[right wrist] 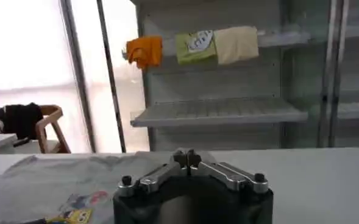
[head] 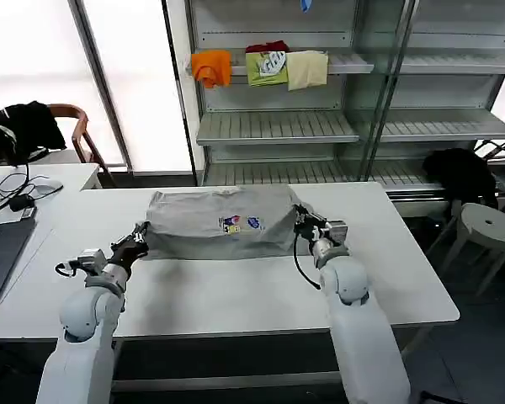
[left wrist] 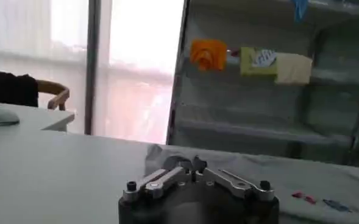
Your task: Fold and organize the clothes.
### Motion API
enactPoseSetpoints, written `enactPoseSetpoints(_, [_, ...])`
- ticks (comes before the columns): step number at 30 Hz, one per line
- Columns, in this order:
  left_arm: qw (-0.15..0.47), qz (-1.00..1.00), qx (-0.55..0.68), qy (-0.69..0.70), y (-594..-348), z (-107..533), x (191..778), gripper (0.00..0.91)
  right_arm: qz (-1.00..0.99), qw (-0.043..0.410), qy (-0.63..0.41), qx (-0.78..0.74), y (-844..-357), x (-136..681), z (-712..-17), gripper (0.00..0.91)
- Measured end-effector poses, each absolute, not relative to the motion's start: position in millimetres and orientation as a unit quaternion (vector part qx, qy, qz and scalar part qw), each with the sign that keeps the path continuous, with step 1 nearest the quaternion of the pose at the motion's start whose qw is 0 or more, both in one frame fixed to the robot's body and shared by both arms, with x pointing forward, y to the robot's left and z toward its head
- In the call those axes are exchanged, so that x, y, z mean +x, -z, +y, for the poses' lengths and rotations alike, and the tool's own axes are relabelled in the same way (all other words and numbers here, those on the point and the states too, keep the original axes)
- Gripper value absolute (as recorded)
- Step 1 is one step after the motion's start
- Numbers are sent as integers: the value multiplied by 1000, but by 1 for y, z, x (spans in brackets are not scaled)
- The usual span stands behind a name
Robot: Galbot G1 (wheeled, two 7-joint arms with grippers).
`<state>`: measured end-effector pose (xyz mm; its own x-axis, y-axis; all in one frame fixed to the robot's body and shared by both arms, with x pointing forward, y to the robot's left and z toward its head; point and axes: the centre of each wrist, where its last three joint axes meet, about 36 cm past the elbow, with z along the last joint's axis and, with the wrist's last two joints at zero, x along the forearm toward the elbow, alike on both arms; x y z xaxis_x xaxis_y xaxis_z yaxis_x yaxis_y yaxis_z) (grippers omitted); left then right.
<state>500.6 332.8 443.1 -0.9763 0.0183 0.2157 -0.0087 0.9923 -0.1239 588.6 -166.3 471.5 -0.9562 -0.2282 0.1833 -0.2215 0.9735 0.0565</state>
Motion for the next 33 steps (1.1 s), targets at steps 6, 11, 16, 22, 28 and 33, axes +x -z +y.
enactPoseSetpoints(6, [121, -991, 2, -52, -436, 336, 507, 20, -988, 101, 7, 114, -471, 607, -163, 0])
enactPoseSetpoints(11, [125, -991, 4, -47, -431, 338, 512, 20, -988, 106, -1, 113, -467, 617, -161, 0])
enactPoseSetpoints(16, [126, -991, 8, -42, -429, 339, 517, 433, -988, 106, -6, 111, -466, 624, -160, 171])
enactPoseSetpoints(22, [127, -991, 14, -34, -426, 338, 525, 907, -989, 102, -6, 103, -467, 634, -158, 907])
enactPoseSetpoints(28, [117, -992, 22, -31, -431, 340, 530, 907, -991, 92, -2, 94, -471, 642, -161, 907])
enactPoseSetpoints(33, [113, -993, 28, -29, -434, 345, 530, 907, -991, 95, -1, 93, -471, 641, -168, 907])
